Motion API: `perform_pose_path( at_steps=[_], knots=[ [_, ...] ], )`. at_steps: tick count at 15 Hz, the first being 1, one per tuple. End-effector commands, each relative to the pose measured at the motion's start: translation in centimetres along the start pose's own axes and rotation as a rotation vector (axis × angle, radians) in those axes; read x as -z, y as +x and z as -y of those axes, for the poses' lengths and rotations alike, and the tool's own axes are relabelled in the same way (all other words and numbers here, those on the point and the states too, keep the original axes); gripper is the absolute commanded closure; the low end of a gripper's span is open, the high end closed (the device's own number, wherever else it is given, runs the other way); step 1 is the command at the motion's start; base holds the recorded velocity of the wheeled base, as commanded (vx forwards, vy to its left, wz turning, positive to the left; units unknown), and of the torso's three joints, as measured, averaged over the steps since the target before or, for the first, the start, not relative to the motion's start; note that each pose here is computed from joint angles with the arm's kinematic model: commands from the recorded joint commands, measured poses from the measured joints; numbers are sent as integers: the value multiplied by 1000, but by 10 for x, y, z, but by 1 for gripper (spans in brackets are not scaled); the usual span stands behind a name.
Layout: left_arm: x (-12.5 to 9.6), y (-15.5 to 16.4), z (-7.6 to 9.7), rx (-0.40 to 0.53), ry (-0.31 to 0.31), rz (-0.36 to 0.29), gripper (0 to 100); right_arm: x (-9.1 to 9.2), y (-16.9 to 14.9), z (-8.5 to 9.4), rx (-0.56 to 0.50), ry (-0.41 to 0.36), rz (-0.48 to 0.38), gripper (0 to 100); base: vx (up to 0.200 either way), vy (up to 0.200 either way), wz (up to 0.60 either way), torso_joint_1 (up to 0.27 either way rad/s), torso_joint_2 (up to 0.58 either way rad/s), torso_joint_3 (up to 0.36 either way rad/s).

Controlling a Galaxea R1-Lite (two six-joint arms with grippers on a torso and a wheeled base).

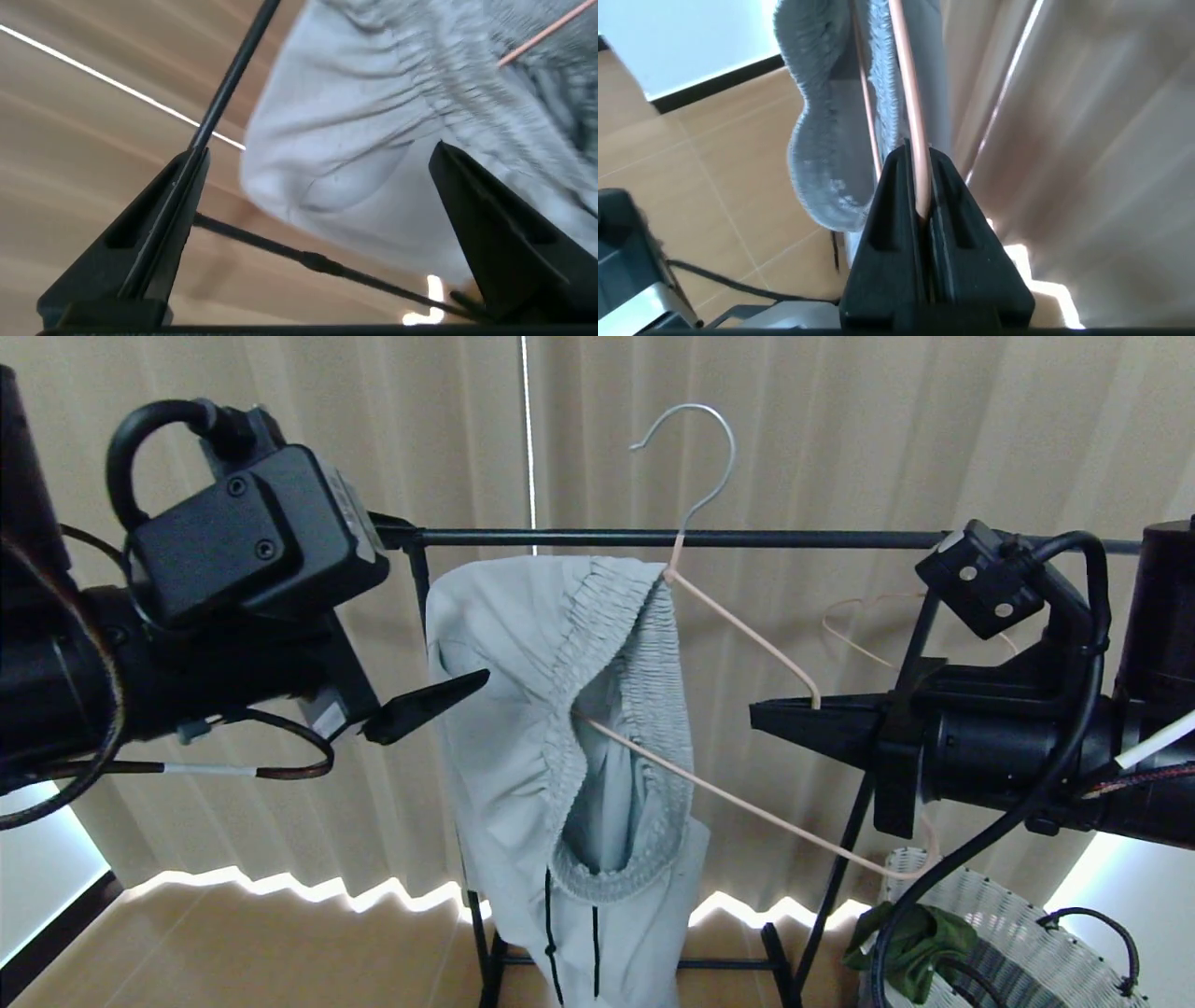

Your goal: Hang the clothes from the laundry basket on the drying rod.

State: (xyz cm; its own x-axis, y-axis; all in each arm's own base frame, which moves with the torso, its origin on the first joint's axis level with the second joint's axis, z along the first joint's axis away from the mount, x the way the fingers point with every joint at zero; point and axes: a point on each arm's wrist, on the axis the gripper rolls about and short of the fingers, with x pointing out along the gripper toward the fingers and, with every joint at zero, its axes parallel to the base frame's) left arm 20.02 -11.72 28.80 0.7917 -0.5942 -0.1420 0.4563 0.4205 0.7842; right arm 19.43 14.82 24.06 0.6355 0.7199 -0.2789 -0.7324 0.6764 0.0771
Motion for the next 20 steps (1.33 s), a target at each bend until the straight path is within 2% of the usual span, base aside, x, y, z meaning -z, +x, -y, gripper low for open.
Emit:
perform_pose_path(
  at_steps=[1, 4, 7, 14, 15, 20],
  knots=[
    [2, 29, 0, 17, 4, -3, 0, 2, 1, 0, -12, -16, -9, 100, 0, 0, 0, 0, 0, 0],
    [-1, 41, -6, 7, 13, 6, 0, 3, 1, -2, -54, -32, -13, 100, 0, 0, 0, 0, 0, 0],
    [2, 49, -4, 21, 36, -3, 0, 5, 1, -4, -102, -31, -18, 100, 0, 0, 0, 0, 0, 0],
    [5, 55, 0, 40, 35, -13, 0, 11, 0, -17, -194, -66, -28, 100, 0, 0, 0, 0, 0, 0],
    [6, 55, 0, 40, 35, -13, 100, 11, -1, -17, -199, -72, -27, 100, 0, 0, 0, 0, 0, 0],
    [6, 55, 1, 44, 34, -16, 100, 11, -7, -18, -210, -75, -15, 100, 0, 0, 0, 0, 0, 0]
  ],
)
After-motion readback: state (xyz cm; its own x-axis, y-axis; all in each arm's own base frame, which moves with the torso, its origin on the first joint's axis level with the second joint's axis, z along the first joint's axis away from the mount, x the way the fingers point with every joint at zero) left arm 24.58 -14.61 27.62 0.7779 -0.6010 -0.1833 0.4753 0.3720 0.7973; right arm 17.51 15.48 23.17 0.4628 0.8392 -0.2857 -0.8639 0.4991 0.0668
